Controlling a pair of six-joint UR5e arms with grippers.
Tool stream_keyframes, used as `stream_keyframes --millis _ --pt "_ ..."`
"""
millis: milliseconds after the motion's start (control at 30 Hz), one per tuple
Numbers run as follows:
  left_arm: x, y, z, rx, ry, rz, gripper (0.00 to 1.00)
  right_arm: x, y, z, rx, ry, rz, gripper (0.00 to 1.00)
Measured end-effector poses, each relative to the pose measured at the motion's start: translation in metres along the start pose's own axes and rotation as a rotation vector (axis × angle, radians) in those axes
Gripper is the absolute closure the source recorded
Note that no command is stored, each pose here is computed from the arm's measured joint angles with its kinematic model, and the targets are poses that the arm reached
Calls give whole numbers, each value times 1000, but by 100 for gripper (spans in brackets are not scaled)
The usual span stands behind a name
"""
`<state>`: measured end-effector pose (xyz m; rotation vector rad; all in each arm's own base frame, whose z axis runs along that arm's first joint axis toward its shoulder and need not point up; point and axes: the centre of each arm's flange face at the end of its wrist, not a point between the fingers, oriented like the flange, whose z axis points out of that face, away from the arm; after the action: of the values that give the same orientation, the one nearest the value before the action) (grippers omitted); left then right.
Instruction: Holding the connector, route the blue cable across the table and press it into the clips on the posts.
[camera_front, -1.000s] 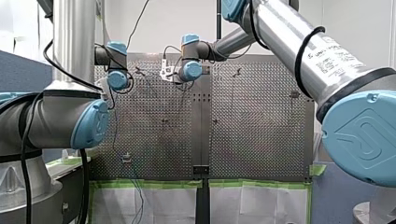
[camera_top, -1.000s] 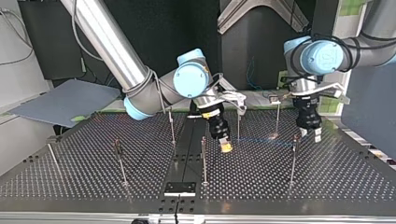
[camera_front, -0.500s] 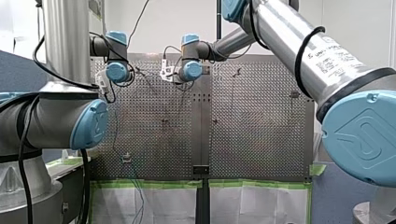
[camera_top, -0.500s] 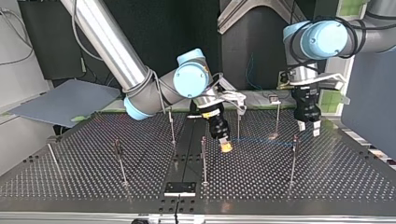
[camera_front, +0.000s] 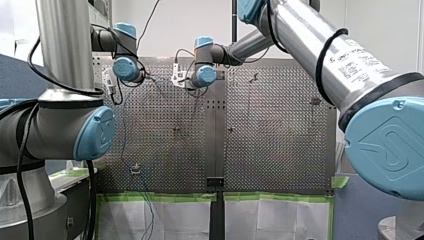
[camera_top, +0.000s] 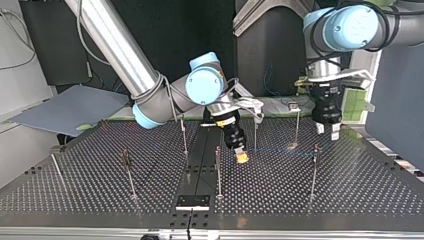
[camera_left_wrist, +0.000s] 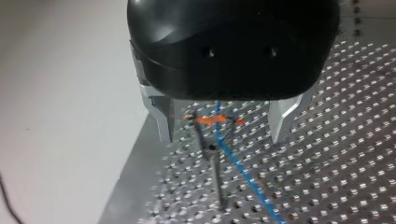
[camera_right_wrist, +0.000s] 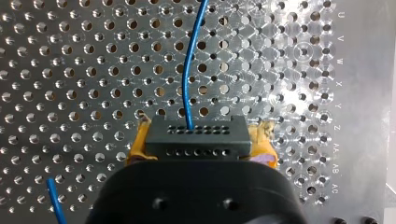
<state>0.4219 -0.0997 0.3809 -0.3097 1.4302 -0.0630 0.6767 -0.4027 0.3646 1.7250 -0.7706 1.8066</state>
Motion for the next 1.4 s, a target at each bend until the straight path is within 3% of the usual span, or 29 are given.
stream_keyframes --millis 267,400,567,933,1400 --pt "6 -16 -11 61 55 70 0 0 6 1 -7 0 0 100" --pt "5 -28 -11 107 48 101 0 0 10 2 -13 0 0 100" --pt "0 -38 -8 135 18 139 0 0 14 3 -18 -1 -1 100" --pt "7 -47 14 118 -3 187 0 0 14 3 -18 -2 -1 100" --pt "10 -65 54 120 -40 186 0 0 17 4 -22 -2 -1 100"
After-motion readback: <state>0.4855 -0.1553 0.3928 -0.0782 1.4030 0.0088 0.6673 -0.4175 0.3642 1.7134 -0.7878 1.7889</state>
